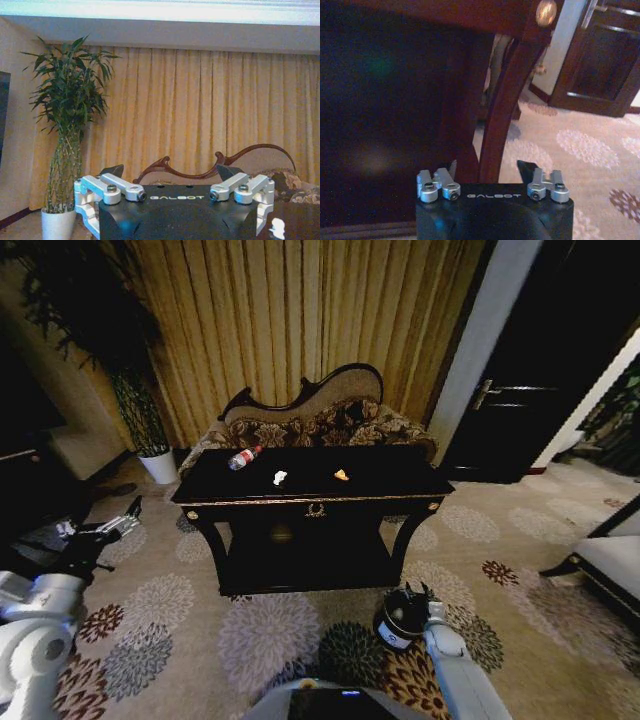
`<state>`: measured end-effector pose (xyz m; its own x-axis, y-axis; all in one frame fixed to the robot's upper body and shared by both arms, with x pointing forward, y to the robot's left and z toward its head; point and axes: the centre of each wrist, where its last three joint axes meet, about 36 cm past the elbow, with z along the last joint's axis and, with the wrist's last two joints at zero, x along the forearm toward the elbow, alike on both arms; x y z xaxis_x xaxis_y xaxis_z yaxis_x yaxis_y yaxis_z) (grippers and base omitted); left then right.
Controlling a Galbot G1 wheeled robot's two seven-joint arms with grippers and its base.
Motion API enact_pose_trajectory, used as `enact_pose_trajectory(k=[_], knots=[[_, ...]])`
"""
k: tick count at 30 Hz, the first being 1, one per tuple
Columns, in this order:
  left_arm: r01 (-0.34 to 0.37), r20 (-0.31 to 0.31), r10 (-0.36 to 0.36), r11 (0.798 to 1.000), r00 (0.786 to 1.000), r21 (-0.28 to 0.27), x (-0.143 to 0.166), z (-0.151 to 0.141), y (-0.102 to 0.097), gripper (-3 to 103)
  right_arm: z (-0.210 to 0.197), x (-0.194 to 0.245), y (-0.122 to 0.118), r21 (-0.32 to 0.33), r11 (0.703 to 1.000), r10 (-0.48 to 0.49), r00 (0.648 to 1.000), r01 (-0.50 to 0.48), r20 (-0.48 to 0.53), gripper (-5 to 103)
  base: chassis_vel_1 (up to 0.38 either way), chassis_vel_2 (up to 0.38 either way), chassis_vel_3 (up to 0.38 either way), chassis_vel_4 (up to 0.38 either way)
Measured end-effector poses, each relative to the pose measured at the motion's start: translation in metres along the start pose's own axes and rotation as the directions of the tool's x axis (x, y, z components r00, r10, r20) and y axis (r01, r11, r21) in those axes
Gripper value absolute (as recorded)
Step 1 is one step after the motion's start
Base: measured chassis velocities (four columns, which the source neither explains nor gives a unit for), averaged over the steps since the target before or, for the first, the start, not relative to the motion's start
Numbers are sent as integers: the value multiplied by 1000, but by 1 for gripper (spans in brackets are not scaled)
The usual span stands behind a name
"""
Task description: Move to the front of the table and place the trash on the table into the trash bin.
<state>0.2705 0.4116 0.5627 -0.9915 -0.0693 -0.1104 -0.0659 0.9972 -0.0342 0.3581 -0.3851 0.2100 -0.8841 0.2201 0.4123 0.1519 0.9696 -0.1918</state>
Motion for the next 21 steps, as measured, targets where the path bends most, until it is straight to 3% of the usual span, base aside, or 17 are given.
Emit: enact_pose_trajectory(k=[2,3,5,8,12,16,18,19,21], knots=[[-2,0,2,1000,1000,0,0,0,-1,100,-28,5,2,-47,999,-4,997,8,81,80,0,0,0,0],[-2,0,2,1000,1000,0,0,0,-1,100,-28,5,2,-47,999,-4,997,8,81,80,0,0,0,0],[-5,-2,5,1000,1000,-2,0,-1,-3,100,-70,19,5,-120,992,-16,981,40,193,91,0,0,0,0],[-7,-4,7,1000,1000,-4,0,-1,-3,100,-103,36,8,-157,984,-32,962,77,272,99,0,0,0,0],[-17,-10,16,1000,1000,-4,-1,-2,-6,100,-167,83,20,-139,978,-82,903,154,422,100,0,0,0,0],[-21,-10,21,1000,1000,-1,-1,-2,-9,100,-204,108,33,-117,971,-132,871,210,473,100,0,0,0,0],[-26,-5,26,1000,1000,2,0,-2,-11,100,-240,128,43,-119,949,-196,843,291,501,100,0,0,0,0],[-26,-5,26,1000,1000,2,0,-2,-11,100,-240,128,43,-119,949,-196,843,291,501,100,0,0,0,0],[-28,5,28,1000,1000,3,0,-3,-11,100,-261,140,49,-131,922,-255,826,365,503,100,0,0,0,0]])
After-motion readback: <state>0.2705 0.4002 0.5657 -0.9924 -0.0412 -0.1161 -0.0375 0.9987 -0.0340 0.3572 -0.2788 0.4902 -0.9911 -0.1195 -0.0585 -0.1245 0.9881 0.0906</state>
